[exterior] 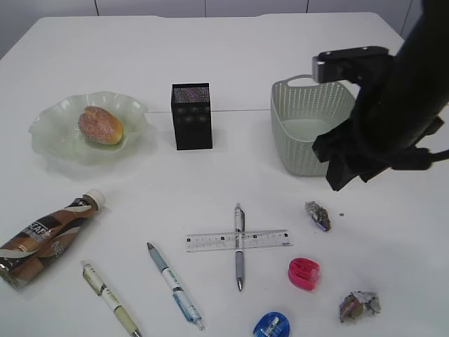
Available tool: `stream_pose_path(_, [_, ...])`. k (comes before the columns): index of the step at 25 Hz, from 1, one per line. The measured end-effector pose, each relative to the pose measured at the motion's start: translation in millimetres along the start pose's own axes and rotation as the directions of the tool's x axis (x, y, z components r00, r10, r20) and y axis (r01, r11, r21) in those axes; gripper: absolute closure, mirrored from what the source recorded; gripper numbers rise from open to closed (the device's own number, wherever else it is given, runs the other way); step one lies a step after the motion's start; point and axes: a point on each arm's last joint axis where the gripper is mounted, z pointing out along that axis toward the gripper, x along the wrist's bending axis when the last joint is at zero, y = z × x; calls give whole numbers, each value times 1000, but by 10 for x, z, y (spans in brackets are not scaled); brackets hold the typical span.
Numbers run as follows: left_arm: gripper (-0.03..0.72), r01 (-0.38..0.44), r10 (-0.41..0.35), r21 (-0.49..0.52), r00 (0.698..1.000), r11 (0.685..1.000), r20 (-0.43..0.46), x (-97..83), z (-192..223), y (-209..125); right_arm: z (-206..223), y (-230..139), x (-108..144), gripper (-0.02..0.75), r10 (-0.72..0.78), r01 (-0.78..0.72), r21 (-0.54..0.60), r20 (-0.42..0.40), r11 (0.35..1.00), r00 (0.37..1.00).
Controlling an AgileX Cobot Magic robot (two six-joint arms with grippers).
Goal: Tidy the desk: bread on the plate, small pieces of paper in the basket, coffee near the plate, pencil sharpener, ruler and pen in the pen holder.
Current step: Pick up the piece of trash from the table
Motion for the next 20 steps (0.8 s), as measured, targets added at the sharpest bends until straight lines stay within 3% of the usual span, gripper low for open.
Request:
stream_pose_path(9, [209, -2, 3, 15, 1000, 1000, -5, 5, 0, -14, 756, 355, -16, 354, -33, 27, 123, 45, 992, 998])
stream_pose_path(13, [209, -2, 3, 17, 1000, 1000, -5, 5, 0, -15, 969, 375, -41, 304, -45, 35, 154, 59, 987, 997])
stream_pose_path(20, [209, -4, 4, 30, 1000, 1000, -7, 6, 0, -27, 1180, 405, -59, 290, -43, 32, 148, 67, 988, 997])
